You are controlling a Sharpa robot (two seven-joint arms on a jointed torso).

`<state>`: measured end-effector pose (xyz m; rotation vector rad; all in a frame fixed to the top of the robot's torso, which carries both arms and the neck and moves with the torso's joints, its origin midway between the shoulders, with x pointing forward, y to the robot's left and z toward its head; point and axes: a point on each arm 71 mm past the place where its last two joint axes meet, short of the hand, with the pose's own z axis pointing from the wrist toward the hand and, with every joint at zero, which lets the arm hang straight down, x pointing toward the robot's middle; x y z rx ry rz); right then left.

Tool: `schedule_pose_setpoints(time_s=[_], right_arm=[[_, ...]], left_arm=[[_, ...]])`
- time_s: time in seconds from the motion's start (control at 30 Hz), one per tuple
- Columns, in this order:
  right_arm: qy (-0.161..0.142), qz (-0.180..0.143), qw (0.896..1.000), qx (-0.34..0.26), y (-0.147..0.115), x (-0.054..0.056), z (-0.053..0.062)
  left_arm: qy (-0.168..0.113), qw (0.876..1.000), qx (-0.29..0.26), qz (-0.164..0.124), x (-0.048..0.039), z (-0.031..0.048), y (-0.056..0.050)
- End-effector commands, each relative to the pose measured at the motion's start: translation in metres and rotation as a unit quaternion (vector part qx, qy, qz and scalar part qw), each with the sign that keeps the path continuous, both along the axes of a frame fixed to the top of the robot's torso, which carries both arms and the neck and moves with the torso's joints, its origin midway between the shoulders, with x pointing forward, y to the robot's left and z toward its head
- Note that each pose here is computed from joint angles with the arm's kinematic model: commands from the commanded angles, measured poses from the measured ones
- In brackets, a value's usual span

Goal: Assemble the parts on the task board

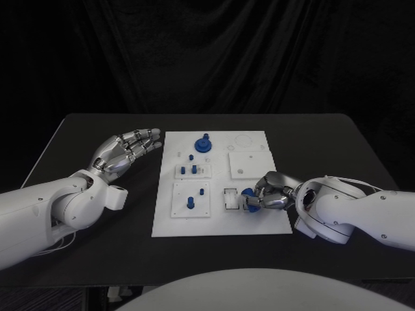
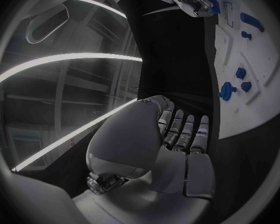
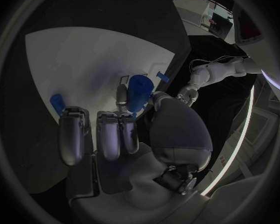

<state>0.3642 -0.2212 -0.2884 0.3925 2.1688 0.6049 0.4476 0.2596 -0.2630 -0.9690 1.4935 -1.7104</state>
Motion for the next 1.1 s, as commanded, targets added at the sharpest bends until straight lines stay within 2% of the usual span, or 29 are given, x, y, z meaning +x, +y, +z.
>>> schedule_pose_setpoints(time_s=[0.03,0.17,0.8,1.1], right_arm=[[0.002,-0.011,1.0,0.017,0.0,0.002,0.0],[0.008,-0.006,1.0,0.015,0.005,0.004,-0.002],[-0.012,0.002,1.0,0.026,0.02,0.014,-0.005],[-0.001,0.008,1.0,0.003,0.021,0.016,-0.009]], left_arm=[[-0.012,1.0,-0.016,-0.003,-0.0009,0.0023,-0.002],[-0.009,1.0,-0.014,-0.003,-0.0013,0.002,0.0],[-0.003,1.0,-0.013,-0.006,-0.0013,0.0011,0.001],[-0.002,1.0,-0.013,-0.007,-0.0016,0.001,0.001]])
